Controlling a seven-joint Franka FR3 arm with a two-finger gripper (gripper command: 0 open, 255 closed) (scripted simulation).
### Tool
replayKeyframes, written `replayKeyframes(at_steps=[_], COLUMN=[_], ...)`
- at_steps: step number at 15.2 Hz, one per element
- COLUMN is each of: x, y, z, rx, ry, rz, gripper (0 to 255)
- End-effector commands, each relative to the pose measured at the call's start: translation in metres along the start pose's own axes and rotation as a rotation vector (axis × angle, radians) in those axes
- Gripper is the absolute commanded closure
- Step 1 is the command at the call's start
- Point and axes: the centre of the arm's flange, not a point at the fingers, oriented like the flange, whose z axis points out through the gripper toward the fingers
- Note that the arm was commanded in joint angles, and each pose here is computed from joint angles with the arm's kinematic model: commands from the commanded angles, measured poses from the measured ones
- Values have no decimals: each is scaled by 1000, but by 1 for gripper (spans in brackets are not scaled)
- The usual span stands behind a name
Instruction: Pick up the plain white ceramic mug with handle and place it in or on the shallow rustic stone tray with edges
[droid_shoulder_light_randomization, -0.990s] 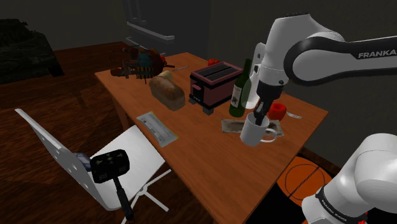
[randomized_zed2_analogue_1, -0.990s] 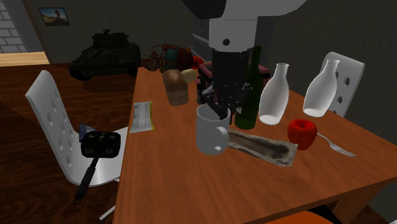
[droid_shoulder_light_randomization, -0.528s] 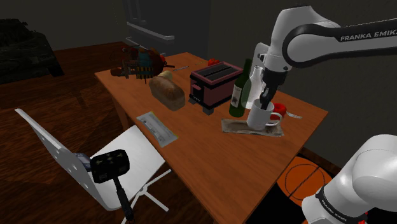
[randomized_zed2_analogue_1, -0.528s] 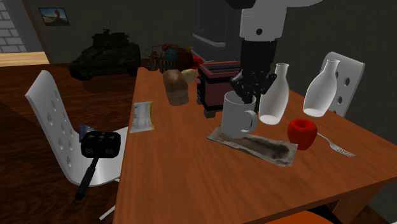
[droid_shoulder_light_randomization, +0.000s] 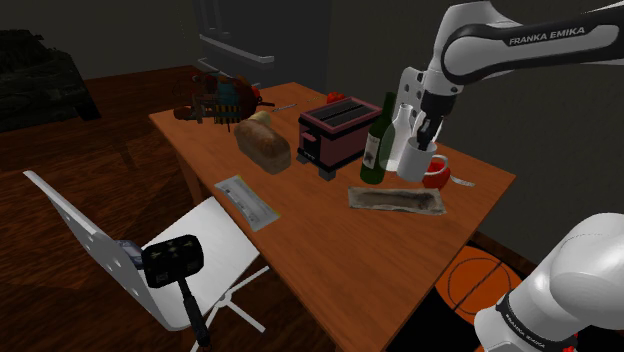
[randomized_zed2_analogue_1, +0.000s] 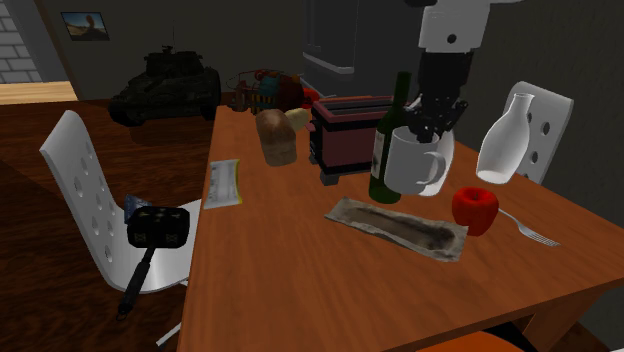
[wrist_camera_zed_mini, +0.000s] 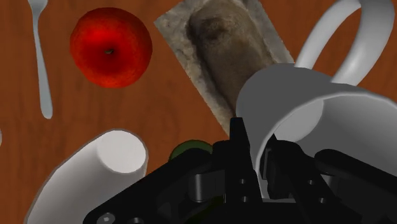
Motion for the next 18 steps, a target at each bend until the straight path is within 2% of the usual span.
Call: replayKeyframes(at_steps=[1,18], x=[0,4], y=[5,5], z=[9,94], rx=[0,0], ry=[0,0], rz=[-1,-1], gripper=[255,255])
